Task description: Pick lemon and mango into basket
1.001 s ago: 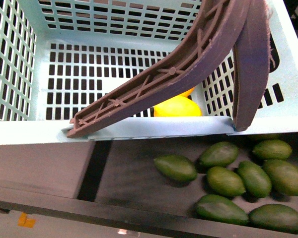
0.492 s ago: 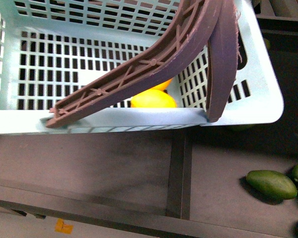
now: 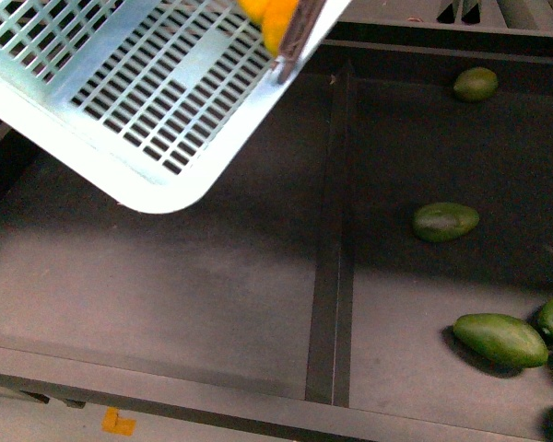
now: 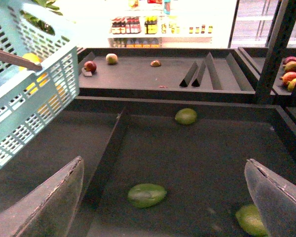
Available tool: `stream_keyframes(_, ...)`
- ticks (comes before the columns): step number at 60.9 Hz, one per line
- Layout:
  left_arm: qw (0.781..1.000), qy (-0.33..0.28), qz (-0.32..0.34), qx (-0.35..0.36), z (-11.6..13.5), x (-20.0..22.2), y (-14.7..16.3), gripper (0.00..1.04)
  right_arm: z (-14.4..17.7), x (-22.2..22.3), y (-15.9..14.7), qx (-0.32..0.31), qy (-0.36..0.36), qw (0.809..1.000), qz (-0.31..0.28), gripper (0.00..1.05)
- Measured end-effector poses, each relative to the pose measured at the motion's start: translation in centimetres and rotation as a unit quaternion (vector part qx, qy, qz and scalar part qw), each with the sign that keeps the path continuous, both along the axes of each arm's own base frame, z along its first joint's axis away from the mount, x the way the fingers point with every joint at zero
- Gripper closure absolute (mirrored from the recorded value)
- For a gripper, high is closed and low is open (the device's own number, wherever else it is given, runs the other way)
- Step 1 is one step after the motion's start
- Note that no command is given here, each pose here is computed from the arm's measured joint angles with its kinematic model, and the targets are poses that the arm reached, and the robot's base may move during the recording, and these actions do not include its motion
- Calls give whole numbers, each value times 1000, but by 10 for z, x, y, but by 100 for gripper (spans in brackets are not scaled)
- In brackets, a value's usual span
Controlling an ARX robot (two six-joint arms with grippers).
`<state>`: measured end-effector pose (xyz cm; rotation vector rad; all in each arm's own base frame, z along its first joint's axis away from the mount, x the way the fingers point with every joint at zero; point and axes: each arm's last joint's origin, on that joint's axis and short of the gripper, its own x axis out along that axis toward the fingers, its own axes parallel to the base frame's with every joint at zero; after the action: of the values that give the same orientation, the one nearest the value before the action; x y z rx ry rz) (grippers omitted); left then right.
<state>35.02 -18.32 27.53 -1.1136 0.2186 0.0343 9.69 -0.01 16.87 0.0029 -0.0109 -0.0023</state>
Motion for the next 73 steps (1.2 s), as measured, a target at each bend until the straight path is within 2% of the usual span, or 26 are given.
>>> stream_keyframes(11,996,73,43,-14,-55,53,12,100,0,0,0,0,0,1000,1,9)
stream_keyframes(14,994,97,44,-14,-75,68,10,100,0,0,0,0,0,1000,1,9)
stream_keyframes(21,991,127,38,-34,-102,92,0,100,0,0,0,0,0,1000,1,9)
stream_keyframes(38,983,129,79,-104,-115,127,-4,100,0,0,0,0,0,1000,1,9)
stream_keyframes(47,980,144,100,-93,-134,132,0,100,0,0,0,0,0,1000,1,9)
stream_keyframes(67,980,145,105,-82,-136,132,1,100,0,0,0,0,0,1000,1,9)
stream_keyframes(68,981,144,105,-84,-136,132,1,100,0,0,0,0,0,1000,1,9)
stream_keyframes(73,981,143,111,-77,-137,131,1,85,0,0,0,0,0,1000,1,9)
